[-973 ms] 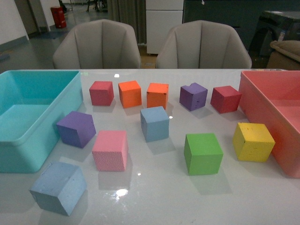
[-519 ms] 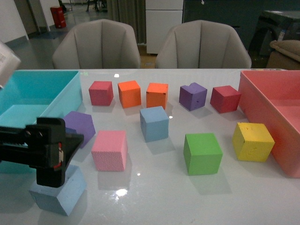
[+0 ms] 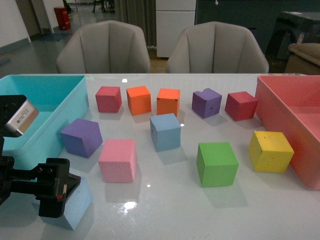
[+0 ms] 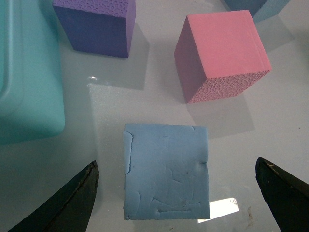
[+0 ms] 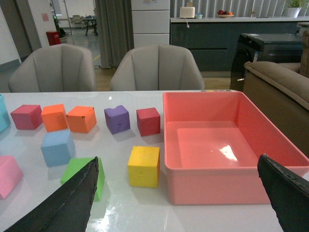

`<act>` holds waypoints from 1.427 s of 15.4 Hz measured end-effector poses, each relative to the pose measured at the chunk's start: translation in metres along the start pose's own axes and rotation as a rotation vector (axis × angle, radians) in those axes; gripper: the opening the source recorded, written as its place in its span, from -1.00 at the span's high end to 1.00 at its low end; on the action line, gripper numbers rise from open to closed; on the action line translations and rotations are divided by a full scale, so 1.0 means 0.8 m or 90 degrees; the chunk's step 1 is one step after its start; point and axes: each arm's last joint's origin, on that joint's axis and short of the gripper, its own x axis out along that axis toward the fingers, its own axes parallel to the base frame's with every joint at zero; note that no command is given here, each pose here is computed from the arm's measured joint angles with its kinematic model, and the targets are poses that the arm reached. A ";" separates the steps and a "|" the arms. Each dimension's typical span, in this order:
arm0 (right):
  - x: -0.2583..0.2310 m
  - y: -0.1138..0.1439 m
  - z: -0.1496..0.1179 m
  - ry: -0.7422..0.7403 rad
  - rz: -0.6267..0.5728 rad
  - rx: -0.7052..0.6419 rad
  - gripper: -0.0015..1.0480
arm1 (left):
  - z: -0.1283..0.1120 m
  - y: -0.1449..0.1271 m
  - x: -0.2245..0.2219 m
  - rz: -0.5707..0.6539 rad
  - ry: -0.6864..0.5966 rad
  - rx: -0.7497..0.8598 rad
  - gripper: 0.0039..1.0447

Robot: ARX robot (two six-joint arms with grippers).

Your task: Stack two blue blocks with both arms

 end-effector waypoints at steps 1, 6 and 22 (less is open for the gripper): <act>0.000 0.000 0.000 0.000 0.000 0.000 -0.87 | 0.000 0.002 0.001 0.002 -0.001 -0.002 -0.88; 0.000 0.000 0.000 0.000 0.000 0.000 -0.87 | -0.004 0.006 0.010 0.000 0.004 -0.006 -0.88; 0.000 0.000 0.000 0.000 0.000 0.000 -0.87 | -0.041 -0.004 0.069 0.033 0.059 0.032 -0.04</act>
